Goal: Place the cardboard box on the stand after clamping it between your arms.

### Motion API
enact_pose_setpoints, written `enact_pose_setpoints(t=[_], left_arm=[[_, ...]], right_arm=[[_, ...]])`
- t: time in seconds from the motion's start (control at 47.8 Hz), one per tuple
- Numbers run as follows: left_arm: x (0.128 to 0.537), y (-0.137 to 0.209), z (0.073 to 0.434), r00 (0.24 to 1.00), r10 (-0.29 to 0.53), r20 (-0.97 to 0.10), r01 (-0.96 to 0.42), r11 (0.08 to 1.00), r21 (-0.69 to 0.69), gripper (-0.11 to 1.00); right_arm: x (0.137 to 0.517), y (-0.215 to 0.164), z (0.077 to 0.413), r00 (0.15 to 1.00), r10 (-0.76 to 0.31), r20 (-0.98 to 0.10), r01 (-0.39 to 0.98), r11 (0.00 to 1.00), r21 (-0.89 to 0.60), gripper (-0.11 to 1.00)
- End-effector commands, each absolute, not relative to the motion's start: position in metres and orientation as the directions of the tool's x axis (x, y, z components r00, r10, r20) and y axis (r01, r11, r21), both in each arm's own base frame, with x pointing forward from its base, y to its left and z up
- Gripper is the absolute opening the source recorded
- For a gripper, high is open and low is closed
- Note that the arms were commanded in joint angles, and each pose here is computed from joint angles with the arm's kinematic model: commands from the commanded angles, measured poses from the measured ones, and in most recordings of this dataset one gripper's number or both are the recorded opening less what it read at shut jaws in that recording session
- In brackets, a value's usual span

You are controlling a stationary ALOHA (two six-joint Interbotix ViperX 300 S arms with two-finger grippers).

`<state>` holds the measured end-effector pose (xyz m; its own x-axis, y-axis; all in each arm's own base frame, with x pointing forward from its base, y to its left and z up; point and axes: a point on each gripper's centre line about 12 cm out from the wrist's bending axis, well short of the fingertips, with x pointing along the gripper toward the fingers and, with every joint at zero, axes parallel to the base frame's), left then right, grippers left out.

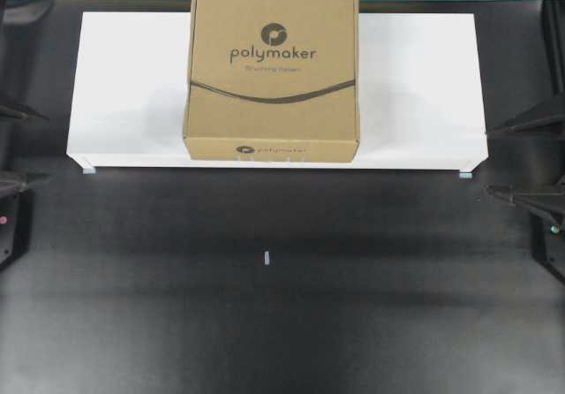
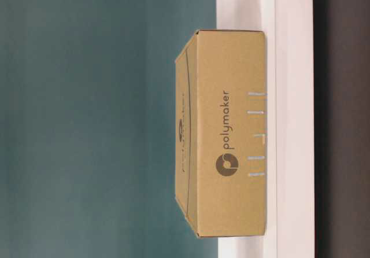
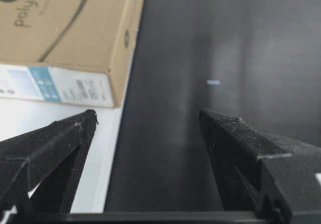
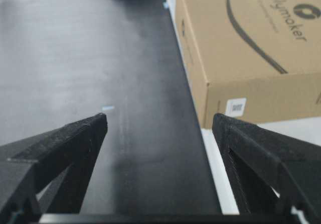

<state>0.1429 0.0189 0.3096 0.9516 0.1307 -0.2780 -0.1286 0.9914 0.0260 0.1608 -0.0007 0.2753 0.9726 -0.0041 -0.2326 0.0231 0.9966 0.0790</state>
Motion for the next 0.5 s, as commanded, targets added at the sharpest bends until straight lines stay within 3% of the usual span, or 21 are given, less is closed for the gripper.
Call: enact_pose_setpoints(t=[0.0,0.481], left_arm=[[0.146,0.019,0.313,0.955,0.129,-0.266,-0.127,0.992,0.024,0.80],[0.148,0.019,0.304,0.951,0.124,-0.284,-0.122,0.992,0.026,0.80]], right_arm=[[0.162,0.000,0.275,0.974,0.003,-0.228,0.019,0.996,0.091,0.82],[0.160,0.000,0.265,0.976,0.002,-0.218,0.018,0.996,0.093,0.81]])
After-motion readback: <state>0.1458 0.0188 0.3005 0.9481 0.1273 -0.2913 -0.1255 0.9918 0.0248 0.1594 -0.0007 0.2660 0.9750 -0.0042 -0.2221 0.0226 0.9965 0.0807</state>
